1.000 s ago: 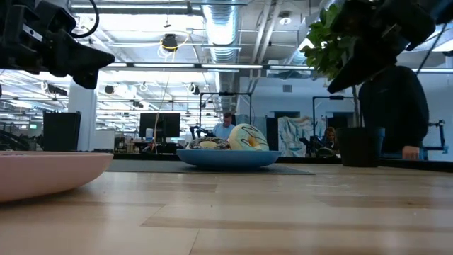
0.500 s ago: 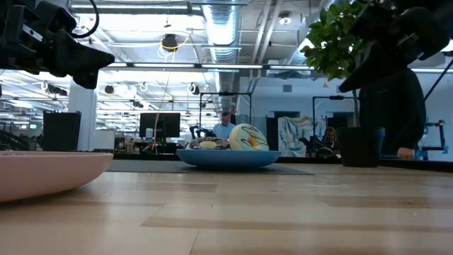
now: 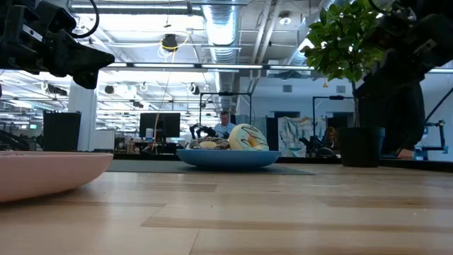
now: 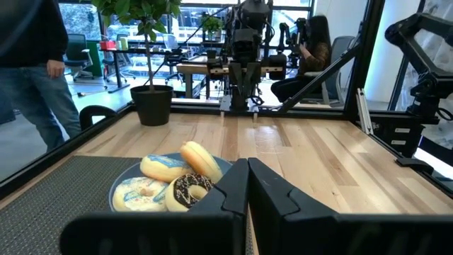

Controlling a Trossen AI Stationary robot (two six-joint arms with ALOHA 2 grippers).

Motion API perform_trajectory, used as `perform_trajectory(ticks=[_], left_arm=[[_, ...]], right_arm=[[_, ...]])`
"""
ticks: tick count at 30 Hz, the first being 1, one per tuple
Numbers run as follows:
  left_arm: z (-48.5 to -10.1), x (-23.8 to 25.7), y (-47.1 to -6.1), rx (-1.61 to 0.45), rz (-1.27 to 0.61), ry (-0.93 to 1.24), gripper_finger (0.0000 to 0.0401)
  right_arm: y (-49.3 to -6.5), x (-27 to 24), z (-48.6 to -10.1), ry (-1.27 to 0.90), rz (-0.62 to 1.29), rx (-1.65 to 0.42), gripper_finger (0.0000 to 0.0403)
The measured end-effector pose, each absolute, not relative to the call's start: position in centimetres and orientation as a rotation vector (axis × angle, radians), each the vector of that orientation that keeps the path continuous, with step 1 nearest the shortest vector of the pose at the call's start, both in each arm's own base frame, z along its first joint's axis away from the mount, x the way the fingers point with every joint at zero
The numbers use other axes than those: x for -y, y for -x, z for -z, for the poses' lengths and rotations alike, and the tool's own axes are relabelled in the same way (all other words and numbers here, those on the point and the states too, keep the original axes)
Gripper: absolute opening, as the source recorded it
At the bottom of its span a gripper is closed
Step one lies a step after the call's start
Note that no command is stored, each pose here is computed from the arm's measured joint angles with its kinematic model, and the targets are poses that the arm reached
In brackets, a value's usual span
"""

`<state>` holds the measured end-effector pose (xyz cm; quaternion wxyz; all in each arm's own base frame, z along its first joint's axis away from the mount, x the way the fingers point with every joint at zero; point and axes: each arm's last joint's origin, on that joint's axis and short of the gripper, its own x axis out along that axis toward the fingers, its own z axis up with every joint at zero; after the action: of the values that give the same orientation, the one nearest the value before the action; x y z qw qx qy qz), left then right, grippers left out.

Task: Pick & Place donuts
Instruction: Return to Home Position

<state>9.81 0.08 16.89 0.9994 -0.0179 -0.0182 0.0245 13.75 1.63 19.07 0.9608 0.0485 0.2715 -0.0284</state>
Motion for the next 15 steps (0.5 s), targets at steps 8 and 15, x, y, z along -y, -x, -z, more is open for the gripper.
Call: perform_trajectory(ticks=[8, 15], left_arm=[[-16.9, -0.1, -9.8, 0.037, -0.049, 0.036, 0.0000], [-16.9, -0.1, -9.8, 0.037, -0.049, 0.036, 0.0000]], right_arm=[[-12.0, -1.4, -18.6, -0.140, 0.054, -0.448, 0.0000], [-10.6, -1.1, -17.5, -0.196, 0.076, -0.370, 0.0000]])
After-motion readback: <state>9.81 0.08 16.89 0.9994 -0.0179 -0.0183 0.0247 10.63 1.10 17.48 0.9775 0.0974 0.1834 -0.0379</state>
